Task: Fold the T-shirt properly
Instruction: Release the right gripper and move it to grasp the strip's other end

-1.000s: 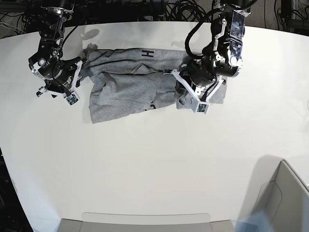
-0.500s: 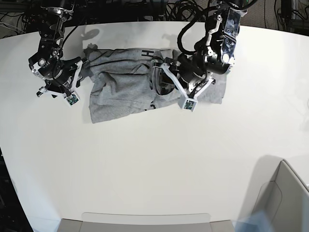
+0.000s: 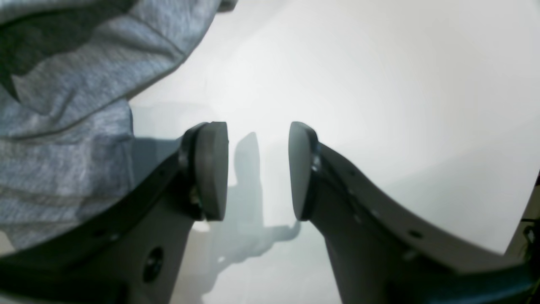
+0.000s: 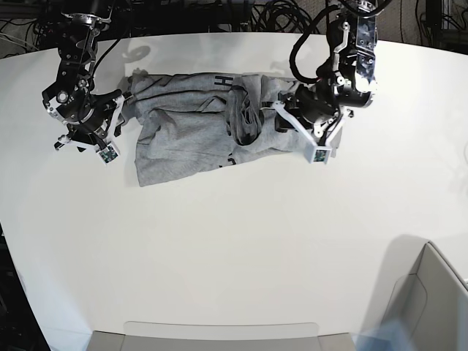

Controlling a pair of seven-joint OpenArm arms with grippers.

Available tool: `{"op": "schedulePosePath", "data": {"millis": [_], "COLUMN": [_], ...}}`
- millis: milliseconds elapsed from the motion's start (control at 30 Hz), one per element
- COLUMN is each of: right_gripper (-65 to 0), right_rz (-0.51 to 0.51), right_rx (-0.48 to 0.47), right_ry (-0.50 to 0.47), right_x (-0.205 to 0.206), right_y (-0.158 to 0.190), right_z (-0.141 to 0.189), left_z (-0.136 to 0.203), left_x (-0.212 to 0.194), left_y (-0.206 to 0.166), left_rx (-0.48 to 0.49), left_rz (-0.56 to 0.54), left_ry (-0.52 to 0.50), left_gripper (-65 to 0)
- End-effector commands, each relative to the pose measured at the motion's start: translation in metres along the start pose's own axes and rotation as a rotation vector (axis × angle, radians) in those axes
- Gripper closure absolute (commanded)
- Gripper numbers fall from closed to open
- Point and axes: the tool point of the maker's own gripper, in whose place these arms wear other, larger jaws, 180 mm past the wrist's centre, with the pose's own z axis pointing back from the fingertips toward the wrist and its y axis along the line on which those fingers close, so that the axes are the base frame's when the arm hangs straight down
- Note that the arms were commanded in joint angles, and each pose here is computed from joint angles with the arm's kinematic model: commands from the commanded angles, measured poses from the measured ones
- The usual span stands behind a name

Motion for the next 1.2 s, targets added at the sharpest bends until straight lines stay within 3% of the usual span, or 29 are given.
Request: {"op": "schedulePosePath", "data": {"millis": [0, 333, 500, 667, 800, 967, 1100, 1167], "right_gripper": [-23.9, -23.9, -23.9, -23.9, -24.2, -24.3, -24.3, -24.7], "right_rz": [0.018, 0.0, -0.102, -0.136, -0.169, -0.24, -0.399, -0.459], "right_rx": [-0.03, -0.045, -0.077, -0.058, -0.005, 0.127, 0.245, 0.3], "right_ry": [-0.042, -0.053, -0.123, -0.181, -0.246, -0.35, -0.415, -0.375], "right_x": [0.014, 0.016, 0.027, 0.037, 0.047, 0.058, 0.05, 0.032], "right_y": [-0.012, -0.019, -0.038, -0.042, -0.034, -0.01, -0.004, -0.007], "right_z": [0.005, 0.008, 0.015, 0.019, 0.021, 0.025, 0.02, 0.012], "left_z": [-0.001, -0.041, -0.041, -0.036, -0.023, -0.024, -0.024, -0.025], "left_x": [0.003, -0.002, 0.01, 0.019, 0.026, 0.011, 0.002, -0.001], "left_y": [-0.017, -0.047, -0.077, -0.085, -0.086, -0.072, -0.066, -0.065], "left_rx": [-0.04, -0.096, -0.159, -0.177, -0.181, -0.151, -0.141, -0.141], "left_rz": [-0.031, -0.121, -0.146, -0.14, -0.155, -0.167, -0.169, -0.167], "left_ry": [-0.015, 0.026, -0.015, -0.042, -0.082, -0.051, -0.028, -0.022], "left_gripper": [-22.7, -22.7, -22.7, -22.7, -22.7, -22.7, -22.7, -22.7]}}
